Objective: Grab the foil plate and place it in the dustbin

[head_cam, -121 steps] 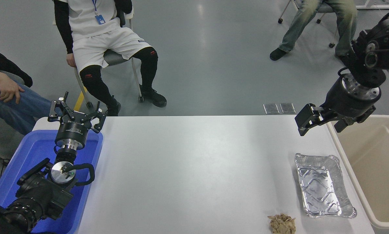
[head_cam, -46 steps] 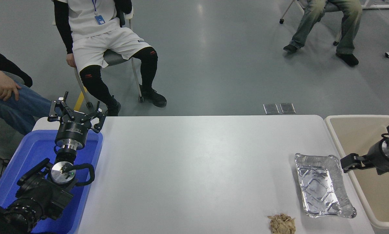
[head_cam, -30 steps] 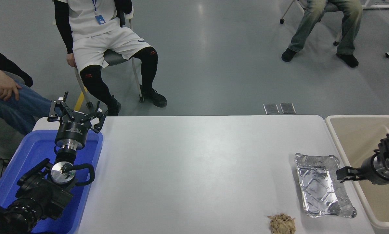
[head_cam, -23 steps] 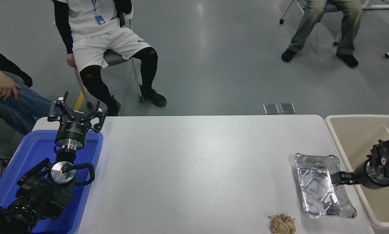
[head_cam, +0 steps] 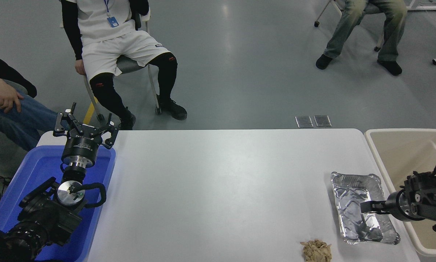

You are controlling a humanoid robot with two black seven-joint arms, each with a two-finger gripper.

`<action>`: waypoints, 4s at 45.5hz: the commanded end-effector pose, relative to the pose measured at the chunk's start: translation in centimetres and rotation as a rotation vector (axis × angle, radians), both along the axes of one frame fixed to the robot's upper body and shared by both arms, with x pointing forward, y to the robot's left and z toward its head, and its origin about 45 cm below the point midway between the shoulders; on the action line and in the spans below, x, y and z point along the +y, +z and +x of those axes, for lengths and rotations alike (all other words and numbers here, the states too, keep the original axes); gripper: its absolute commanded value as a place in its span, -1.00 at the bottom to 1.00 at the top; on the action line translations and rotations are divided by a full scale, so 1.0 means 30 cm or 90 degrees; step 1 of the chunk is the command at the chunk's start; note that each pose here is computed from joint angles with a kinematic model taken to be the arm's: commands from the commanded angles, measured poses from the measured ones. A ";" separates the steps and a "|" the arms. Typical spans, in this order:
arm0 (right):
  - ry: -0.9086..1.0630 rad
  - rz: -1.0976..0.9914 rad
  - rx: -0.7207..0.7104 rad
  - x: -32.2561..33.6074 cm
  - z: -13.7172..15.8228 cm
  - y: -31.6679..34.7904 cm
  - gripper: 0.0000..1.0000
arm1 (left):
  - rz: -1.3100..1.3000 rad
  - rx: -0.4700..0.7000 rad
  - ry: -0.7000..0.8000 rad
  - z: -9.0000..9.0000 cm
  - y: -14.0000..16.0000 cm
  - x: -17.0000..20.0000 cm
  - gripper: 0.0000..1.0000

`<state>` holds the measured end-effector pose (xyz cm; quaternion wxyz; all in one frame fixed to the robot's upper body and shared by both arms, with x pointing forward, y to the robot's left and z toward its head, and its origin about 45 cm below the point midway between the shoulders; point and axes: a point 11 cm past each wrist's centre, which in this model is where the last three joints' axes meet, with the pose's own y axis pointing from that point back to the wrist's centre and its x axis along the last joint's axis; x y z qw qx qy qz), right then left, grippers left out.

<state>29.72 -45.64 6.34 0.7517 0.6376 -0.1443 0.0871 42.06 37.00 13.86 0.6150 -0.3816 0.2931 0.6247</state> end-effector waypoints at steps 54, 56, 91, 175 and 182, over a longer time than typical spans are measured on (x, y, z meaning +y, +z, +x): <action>-0.110 0.051 -0.052 -0.063 -0.017 0.082 -1.00 | -0.001 0.000 0.000 0.000 -0.001 -0.002 0.98; -0.115 0.059 -0.046 -0.067 -0.018 0.103 -1.00 | 0.000 0.000 -0.001 0.000 -0.001 -0.003 0.98; -0.060 0.153 -0.001 0.026 0.159 0.791 -1.00 | 0.001 0.001 -0.001 0.000 0.000 -0.001 0.98; -0.257 -0.008 -0.113 -0.448 -0.019 1.111 -1.00 | 0.001 0.001 -0.001 0.000 0.000 -0.001 0.98; -0.323 -0.038 -0.110 -0.562 -0.068 1.090 -1.00 | 0.001 0.001 -0.002 0.000 -0.001 -0.001 0.98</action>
